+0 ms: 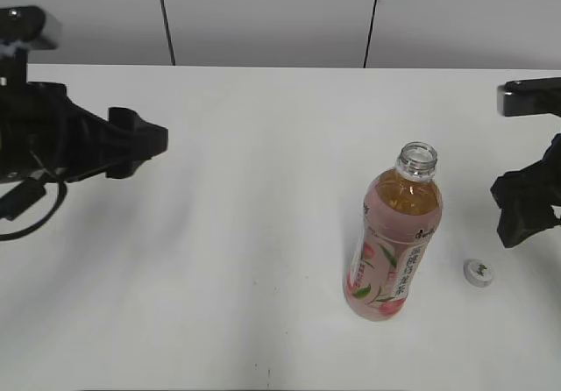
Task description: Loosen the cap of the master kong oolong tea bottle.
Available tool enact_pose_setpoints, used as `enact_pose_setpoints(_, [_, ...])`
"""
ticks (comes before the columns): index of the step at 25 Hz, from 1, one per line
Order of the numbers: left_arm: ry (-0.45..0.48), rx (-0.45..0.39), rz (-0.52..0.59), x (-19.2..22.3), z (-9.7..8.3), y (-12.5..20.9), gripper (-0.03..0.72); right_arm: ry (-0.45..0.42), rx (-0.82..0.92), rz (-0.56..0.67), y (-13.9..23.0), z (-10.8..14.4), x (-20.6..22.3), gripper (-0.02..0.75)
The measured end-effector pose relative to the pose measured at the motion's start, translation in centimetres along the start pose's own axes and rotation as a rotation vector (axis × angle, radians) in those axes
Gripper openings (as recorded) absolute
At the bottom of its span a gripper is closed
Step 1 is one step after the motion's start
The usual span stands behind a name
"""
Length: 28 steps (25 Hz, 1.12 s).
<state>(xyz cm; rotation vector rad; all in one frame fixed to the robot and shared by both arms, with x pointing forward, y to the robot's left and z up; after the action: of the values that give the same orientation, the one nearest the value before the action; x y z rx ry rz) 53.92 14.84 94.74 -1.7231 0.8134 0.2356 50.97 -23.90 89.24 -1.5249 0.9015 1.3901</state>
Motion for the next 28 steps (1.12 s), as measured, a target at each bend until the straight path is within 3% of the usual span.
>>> enact_pose_setpoints(9, [-0.093, -0.033, -0.012, -6.3, 1.2, -1.2, 0.440, 0.009, -0.005, -0.051, 1.1, 0.2, -2.4, 0.554])
enact_pose_setpoints(17, [-0.015, -0.024, 0.056, -14.4, -0.1, 1.1, 0.440, 0.008, -0.007, -0.051, 6.5, 1.2, -4.4, 0.554])
enact_pose_setpoints(24, [-0.021, -0.003, 0.126, -20.2, 0.8, 4.9, 0.440, 0.029, -0.009, -0.181, 10.0, 1.9, -8.9, 0.554])
enact_pose_setpoints(28, [-0.087, 0.048, 0.135, -22.4, 2.5, 6.4, 0.438, 0.048, -0.002, -0.299, 12.0, 2.3, -11.2, 0.554])
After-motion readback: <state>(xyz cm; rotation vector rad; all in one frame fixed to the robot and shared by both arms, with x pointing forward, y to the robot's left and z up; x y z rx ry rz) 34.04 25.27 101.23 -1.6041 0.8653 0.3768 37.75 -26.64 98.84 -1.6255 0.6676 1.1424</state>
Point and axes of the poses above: a point on each arm's last joint axis where the gripper is mounted, x pointing out along that axis toward the gripper, z along the wrist's bending axis when the last joint is at zero, y = z × x, the point moved 9 cm from there along x, pointing out along that axis toward the gripper, and after that the axes turned 10 degrees about -x, right-handed, at the moved point
